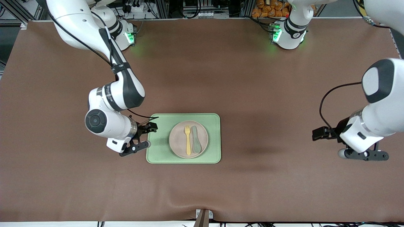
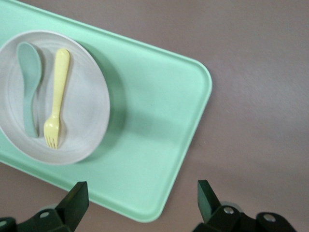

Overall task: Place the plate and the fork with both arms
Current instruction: 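Move the right gripper over the plate while the left gripper retracts, then lower the right gripper and grasp the yellow fork's handle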

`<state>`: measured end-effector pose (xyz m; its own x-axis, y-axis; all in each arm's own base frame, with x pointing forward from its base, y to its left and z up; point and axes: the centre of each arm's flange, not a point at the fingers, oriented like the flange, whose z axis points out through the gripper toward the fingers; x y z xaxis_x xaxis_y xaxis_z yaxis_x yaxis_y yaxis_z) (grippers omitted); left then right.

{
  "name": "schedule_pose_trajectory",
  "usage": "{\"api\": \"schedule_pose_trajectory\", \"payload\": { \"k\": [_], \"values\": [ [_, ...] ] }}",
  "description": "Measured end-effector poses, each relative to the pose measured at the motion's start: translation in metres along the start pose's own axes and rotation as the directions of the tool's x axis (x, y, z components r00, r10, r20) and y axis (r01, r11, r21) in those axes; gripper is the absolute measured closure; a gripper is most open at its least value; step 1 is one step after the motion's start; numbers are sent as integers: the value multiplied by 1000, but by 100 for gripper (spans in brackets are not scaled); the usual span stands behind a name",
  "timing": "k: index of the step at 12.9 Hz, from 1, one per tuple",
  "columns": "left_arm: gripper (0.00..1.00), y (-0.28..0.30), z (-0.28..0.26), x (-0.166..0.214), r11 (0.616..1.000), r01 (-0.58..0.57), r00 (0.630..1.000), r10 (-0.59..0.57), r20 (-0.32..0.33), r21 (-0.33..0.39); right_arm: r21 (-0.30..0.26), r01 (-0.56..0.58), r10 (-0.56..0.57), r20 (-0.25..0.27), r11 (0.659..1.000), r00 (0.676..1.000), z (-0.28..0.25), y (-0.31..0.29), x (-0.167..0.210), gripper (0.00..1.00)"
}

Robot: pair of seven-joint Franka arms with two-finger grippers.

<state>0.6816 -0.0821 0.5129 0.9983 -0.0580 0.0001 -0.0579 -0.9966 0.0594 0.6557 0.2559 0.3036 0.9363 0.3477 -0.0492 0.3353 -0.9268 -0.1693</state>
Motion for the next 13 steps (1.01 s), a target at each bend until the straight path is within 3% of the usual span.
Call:
{"api": "schedule_pose_trajectory", "payload": {
  "k": [5, 8, 11, 12, 13],
  "values": [
    [0, 28, -79, -58, 993, 112, 993, -111, -37, 29, -18, -23, 22, -87, 1000, 996, 37, -56, 12, 0],
    [0, 48, -108, -85, 988, 146, 988, -144, -50, 43, -67, -48, 41, -101, 997, 994, 62, -81, 13, 0],
    [0, 41, -130, -108, 984, 166, 986, -163, -38, 65, -74, -72, 63, -110, 995, 992, 70, -100, 11, 0],
    [0, 37, -136, -117, 982, 174, 984, -172, -45, 70, -72, -79, 70, -113, 994, 991, 71, -103, 11, 7],
    [0, 32, -141, -125, 980, 183, 982, -180, -50, 74, -72, -89, 81, -111, 993, 991, 74, -106, 10, 7]
  ]
}}
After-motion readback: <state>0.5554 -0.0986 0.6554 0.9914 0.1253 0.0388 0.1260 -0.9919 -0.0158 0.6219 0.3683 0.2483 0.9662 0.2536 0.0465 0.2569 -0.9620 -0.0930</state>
